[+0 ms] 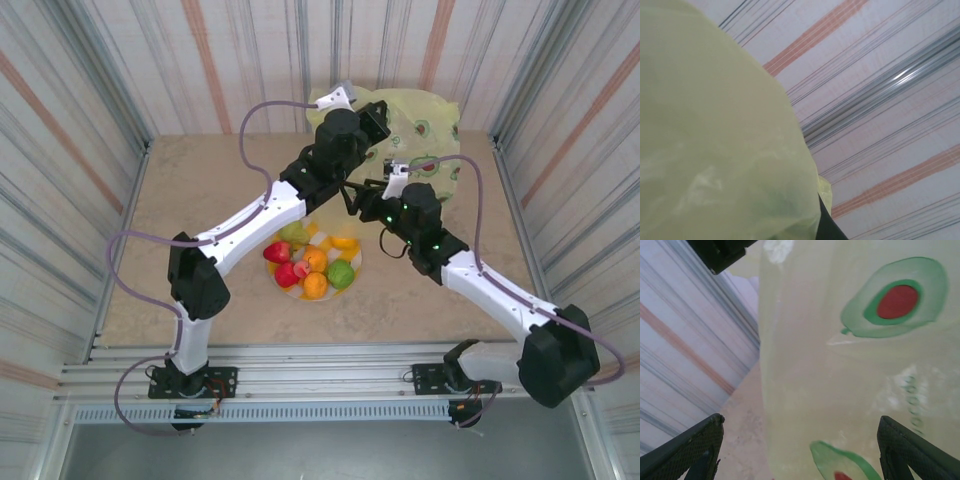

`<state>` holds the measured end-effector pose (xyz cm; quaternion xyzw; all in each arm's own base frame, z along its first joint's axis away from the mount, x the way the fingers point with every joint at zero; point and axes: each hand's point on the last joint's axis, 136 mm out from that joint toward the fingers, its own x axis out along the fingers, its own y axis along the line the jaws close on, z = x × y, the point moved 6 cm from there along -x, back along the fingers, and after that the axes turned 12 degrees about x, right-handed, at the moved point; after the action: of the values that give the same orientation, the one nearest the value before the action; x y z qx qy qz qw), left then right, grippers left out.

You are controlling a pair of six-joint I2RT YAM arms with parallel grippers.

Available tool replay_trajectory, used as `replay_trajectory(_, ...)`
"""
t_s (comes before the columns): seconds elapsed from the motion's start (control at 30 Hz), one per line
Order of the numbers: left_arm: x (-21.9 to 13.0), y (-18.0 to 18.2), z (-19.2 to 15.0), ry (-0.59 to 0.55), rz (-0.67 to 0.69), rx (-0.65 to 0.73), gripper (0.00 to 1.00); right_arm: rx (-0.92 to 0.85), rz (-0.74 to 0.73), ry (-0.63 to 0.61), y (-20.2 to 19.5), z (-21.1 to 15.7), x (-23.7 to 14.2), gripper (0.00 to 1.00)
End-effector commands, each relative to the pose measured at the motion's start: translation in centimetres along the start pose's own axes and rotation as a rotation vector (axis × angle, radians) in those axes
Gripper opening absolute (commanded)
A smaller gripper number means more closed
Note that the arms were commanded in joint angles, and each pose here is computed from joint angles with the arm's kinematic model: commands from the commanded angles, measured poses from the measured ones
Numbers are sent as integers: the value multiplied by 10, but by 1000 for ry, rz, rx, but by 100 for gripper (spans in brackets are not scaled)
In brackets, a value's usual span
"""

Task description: Place the fruits into the plastic bag

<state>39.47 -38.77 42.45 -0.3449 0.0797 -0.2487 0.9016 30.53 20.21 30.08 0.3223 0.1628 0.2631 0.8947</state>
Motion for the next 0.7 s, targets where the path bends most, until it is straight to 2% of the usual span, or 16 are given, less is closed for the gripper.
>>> replay_trajectory(0.0, -3, -3, 9, -34, 30, -58, 0, -31, 9, -173, 10, 18, 4, 80)
replay_trajectory(0.3, -9, 3, 9, -42, 54, -107, 0, -131, -178, -323, -6, 31, 25, 74)
replay_trajectory(0.43, -10, 4, 10, -49, 63, -125, 0, -159, -189, -374, -5, 38, 34, 70)
replay_trajectory(0.5, -10, 5, 11, -61, 67, -122, 0, -163, -202, -390, -4, 43, 37, 60)
replay_trajectory(0.57, -10, 5, 15, -80, 70, -107, 0, -158, -236, -409, -5, 48, 36, 41)
replay_trajectory(0.67, -9, 5, 23, -102, 66, -83, 0, -160, -285, -425, -7, 56, 25, 16)
